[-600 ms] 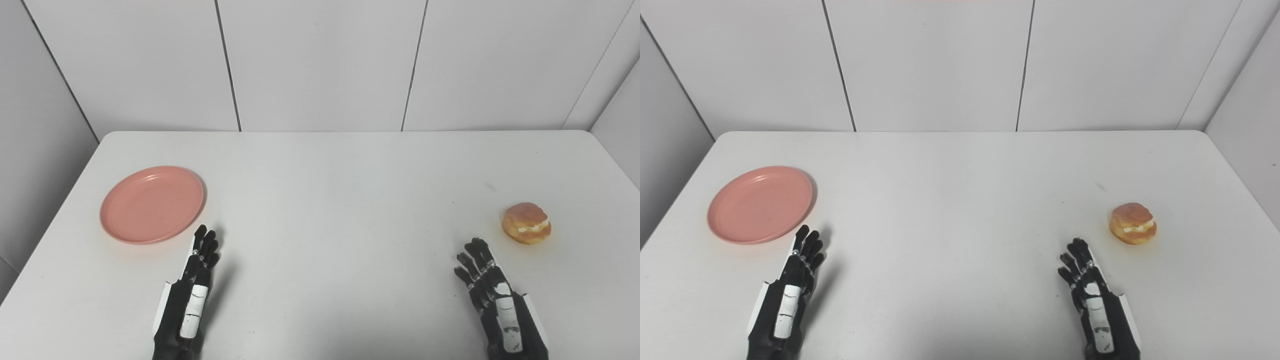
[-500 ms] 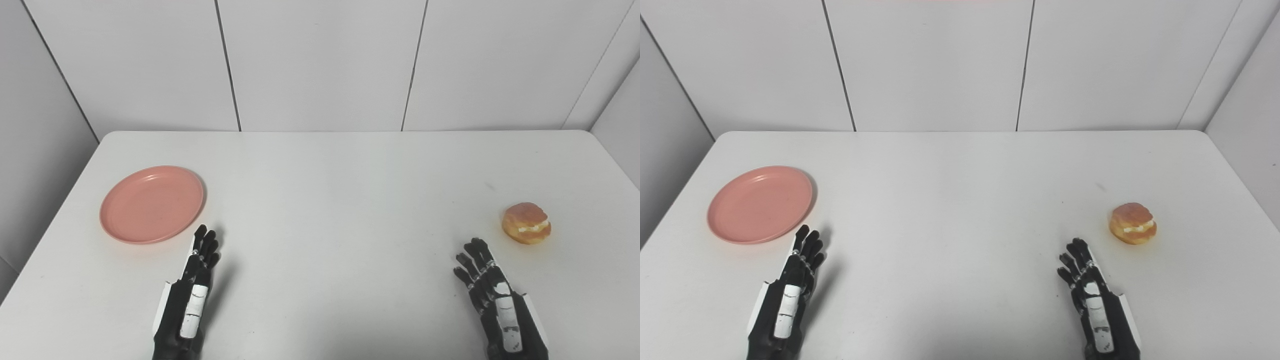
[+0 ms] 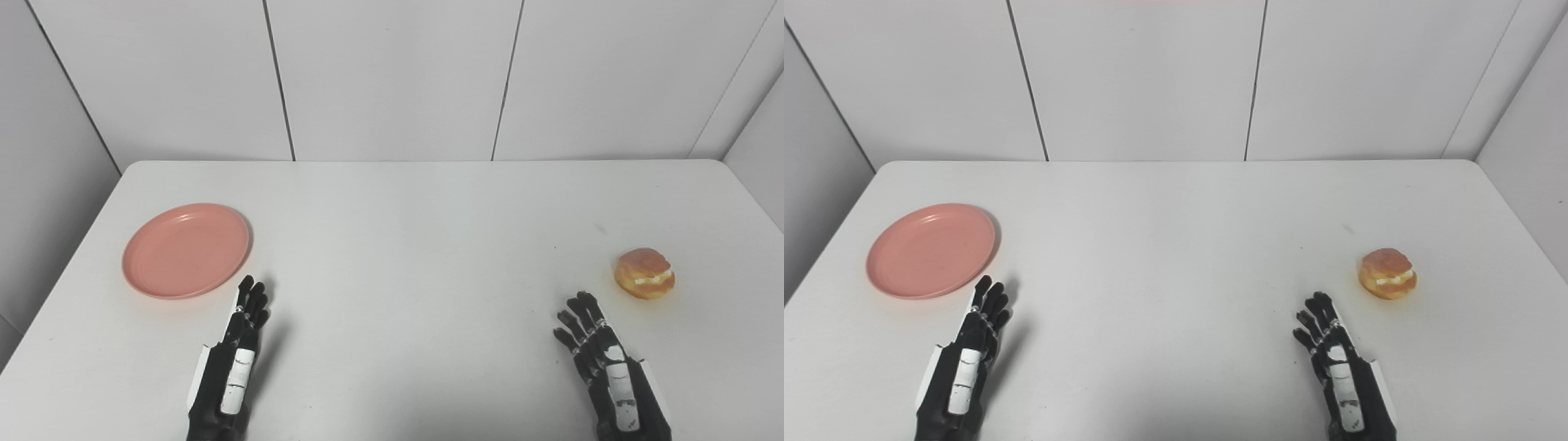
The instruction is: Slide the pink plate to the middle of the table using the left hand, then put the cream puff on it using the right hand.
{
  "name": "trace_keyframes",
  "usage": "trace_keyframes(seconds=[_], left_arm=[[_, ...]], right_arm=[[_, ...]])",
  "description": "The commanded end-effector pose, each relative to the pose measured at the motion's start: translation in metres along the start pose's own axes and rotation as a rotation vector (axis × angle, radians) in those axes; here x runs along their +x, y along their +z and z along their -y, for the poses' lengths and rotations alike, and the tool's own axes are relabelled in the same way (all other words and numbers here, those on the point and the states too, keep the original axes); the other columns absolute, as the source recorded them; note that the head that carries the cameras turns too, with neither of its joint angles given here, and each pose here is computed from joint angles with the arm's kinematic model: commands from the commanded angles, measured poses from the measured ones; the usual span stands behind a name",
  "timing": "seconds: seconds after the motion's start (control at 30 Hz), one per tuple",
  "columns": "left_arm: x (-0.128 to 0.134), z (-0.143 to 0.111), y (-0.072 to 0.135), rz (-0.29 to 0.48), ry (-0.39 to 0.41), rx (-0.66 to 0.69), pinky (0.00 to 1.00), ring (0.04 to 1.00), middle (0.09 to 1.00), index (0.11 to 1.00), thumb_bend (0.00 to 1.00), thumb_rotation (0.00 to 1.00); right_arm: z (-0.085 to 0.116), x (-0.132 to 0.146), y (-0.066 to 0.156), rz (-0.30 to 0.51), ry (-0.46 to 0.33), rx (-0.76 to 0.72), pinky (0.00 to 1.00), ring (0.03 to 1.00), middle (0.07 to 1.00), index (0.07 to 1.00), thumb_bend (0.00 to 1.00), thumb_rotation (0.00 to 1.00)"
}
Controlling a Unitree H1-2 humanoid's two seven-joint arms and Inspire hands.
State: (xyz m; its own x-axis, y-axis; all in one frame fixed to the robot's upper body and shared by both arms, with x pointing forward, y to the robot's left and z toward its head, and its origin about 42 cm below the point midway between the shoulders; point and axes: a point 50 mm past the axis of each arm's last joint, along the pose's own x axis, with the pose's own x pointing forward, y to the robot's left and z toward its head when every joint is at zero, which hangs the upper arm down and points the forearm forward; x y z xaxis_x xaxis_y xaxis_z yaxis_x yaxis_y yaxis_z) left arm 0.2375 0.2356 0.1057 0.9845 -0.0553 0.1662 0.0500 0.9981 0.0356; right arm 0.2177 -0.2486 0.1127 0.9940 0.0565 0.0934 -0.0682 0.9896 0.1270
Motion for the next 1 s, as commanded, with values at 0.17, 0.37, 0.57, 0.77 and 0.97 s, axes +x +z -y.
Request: trace_keyframes(seconds=[0.17, 0.37, 0.57, 0.77, 0.97], left_arm=[[-0.009, -0.006, -0.017, -0.114, -0.015, 0.023, 1.00, 1.000, 1.000, 1.000, 0.85, 0.92], [-0.009, -0.006, -0.018, -0.116, -0.016, 0.033, 1.00, 0.999, 1.000, 1.000, 0.85, 0.92], [-0.009, -0.004, -0.020, -0.120, -0.019, 0.032, 1.00, 0.999, 1.000, 1.000, 0.85, 0.92], [-0.010, 0.004, -0.029, -0.122, -0.030, 0.044, 1.00, 0.991, 0.998, 1.000, 0.82, 0.92], [-0.008, 0.020, -0.041, -0.110, -0.034, 0.062, 1.00, 0.985, 0.996, 1.000, 0.78, 0.91]], right_arm=[[0.003, -0.013, -0.009, -0.076, 0.001, -0.001, 0.92, 0.933, 0.954, 0.956, 0.87, 0.92], [0.003, -0.013, -0.010, -0.081, -0.002, -0.003, 0.91, 0.927, 0.950, 0.955, 0.88, 0.92], [0.005, -0.013, -0.013, -0.083, -0.001, -0.002, 0.91, 0.929, 0.952, 0.955, 0.87, 0.93], [0.014, -0.014, -0.021, -0.088, -0.002, 0.003, 0.92, 0.939, 0.959, 0.953, 0.85, 0.93], [0.029, -0.013, -0.029, -0.092, -0.003, 0.010, 0.94, 0.939, 0.968, 0.965, 0.84, 0.94]])
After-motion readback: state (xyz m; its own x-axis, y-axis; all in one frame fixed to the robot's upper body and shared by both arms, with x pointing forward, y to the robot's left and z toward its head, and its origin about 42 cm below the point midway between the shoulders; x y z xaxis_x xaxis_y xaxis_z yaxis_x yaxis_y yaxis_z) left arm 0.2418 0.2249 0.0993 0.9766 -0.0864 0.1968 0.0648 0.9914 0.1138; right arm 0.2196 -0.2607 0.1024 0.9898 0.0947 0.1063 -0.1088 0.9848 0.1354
